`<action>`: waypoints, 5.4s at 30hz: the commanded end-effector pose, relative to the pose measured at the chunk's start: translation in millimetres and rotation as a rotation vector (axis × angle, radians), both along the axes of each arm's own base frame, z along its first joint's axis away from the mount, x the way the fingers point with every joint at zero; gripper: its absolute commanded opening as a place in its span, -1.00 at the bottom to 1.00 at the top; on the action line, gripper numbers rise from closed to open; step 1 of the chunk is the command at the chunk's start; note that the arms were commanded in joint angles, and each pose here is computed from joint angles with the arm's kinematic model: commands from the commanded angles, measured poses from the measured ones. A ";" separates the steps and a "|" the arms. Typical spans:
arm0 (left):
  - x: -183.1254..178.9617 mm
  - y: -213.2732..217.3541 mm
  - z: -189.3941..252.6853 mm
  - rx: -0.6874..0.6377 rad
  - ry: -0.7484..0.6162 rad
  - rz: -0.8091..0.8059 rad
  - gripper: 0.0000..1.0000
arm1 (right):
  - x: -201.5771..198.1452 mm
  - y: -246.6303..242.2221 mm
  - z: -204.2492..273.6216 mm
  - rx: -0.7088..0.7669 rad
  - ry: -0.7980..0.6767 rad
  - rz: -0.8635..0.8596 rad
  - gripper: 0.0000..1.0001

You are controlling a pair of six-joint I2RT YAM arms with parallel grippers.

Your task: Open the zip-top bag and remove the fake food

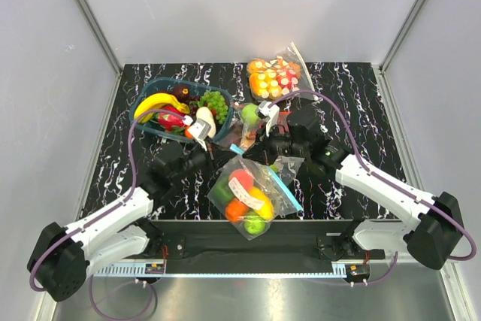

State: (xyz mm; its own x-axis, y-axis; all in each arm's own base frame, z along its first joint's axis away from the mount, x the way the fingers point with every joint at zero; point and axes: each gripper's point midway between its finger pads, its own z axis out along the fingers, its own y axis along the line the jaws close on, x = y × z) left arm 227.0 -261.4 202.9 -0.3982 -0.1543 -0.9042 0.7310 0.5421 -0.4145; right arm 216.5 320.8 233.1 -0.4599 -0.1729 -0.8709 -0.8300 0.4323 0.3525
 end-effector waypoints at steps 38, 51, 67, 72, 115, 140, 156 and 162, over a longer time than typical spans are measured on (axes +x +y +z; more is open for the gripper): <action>99.7 153.8 22.2 0.066 0.018 0.716 -1.00 | -47.1 -41.8 -17.6 -0.108 0.139 -0.009 -0.82; 63.8 100.3 35.9 0.006 -0.066 0.346 -1.00 | 7.1 -23.5 37.2 -0.084 -0.099 -0.082 0.21; 54.5 94.0 39.0 -0.003 -0.070 0.296 -1.00 | 23.4 28.8 31.0 -0.029 -0.047 0.060 0.22; 55.3 93.8 37.1 0.002 -0.065 0.297 -1.00 | 21.8 28.5 29.4 -0.023 -0.036 0.058 0.21; 50.9 87.3 39.4 0.012 -0.047 0.277 -1.00 | 19.2 39.3 -15.0 -0.105 0.078 0.042 -0.01; 8.1 96.2 47.2 -0.235 0.283 0.397 0.23 | 25.3 61.5 3.2 -0.109 0.021 -0.155 -1.00; -0.6 79.7 18.2 -0.155 0.401 0.395 0.12 | 11.5 83.9 2.4 -0.091 0.012 -0.159 -1.00; 0.3 72.1 12.8 -0.151 0.412 0.369 -0.28 | 15.1 81.8 8.1 -0.083 0.001 -0.183 -1.00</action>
State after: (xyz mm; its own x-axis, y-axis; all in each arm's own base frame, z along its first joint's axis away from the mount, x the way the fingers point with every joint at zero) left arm 223.6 -184.9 212.9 -0.6165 -0.4608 -0.6384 0.2505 0.6539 -0.7139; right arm 221.9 390.6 204.7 -0.5410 -0.2454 -0.8045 -0.7321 0.6082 0.3068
